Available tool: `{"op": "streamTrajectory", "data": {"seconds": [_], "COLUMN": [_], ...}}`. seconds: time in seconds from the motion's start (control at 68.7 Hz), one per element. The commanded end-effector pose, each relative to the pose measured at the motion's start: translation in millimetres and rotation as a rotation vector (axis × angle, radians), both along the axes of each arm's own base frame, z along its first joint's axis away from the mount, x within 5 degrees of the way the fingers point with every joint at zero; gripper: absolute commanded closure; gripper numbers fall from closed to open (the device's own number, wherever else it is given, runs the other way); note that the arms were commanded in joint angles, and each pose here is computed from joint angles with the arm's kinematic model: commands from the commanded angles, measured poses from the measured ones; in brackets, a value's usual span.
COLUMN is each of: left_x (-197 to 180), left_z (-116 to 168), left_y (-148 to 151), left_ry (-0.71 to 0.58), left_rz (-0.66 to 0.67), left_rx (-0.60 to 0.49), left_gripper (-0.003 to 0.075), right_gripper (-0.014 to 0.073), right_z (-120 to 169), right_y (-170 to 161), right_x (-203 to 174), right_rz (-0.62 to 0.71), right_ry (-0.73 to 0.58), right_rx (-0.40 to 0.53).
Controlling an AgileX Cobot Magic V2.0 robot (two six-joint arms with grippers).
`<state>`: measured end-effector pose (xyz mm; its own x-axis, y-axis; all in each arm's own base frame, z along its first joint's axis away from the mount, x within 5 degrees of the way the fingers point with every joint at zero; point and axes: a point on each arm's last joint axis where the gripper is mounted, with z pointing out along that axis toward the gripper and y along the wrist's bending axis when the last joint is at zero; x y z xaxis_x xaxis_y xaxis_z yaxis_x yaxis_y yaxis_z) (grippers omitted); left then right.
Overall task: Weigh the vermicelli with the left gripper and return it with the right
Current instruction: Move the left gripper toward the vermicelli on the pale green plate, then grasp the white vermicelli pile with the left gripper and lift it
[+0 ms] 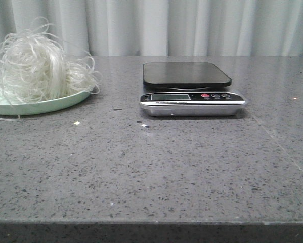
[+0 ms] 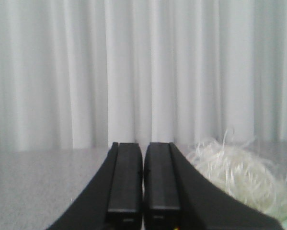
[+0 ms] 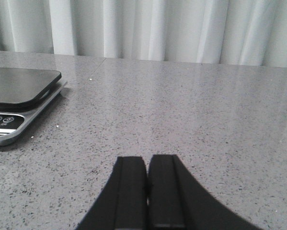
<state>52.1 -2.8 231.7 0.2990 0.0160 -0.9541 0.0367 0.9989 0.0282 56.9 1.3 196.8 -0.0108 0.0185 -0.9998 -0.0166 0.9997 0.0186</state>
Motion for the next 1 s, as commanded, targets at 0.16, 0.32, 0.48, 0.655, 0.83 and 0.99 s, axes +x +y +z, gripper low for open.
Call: {"op": "streamTrajectory", "data": {"seconds": [0.16,0.32,0.48,0.655,0.83,0.99], "left_x": [-22,-17,18,62,100,126], "left_z": [88,158,194,201,192,176], "left_y": [2,2,0,-5,-23,-41], "left_ry": [-0.166,-0.066,0.131,0.328,0.461,0.561], "left_rz": [-0.012,-0.010,-0.007,-0.026,-0.123,-0.199], "left_rx": [-0.070,-0.067,-0.061,0.026,0.080,0.111], "left_gripper": [0.0583,0.0583,0.0582,0.0501,0.0295,0.0166], "right_gripper": [0.0444,0.0444,0.0444,0.0444,0.0444,0.0444], "right_z": [12,11,11,11,11,11], "right_y": [-1,-1,-1,-1,-1,-1], "right_x": [-2,-2,-2,-2,-2,-2], "right_rz": [-0.015,-0.015,-0.015,-0.015,-0.015,-0.015], "right_ry": [-0.108,-0.104,-0.104,-0.104,-0.104,-0.104], "right_rx": [0.003,0.003,0.003,0.003,0.003,0.003]}}
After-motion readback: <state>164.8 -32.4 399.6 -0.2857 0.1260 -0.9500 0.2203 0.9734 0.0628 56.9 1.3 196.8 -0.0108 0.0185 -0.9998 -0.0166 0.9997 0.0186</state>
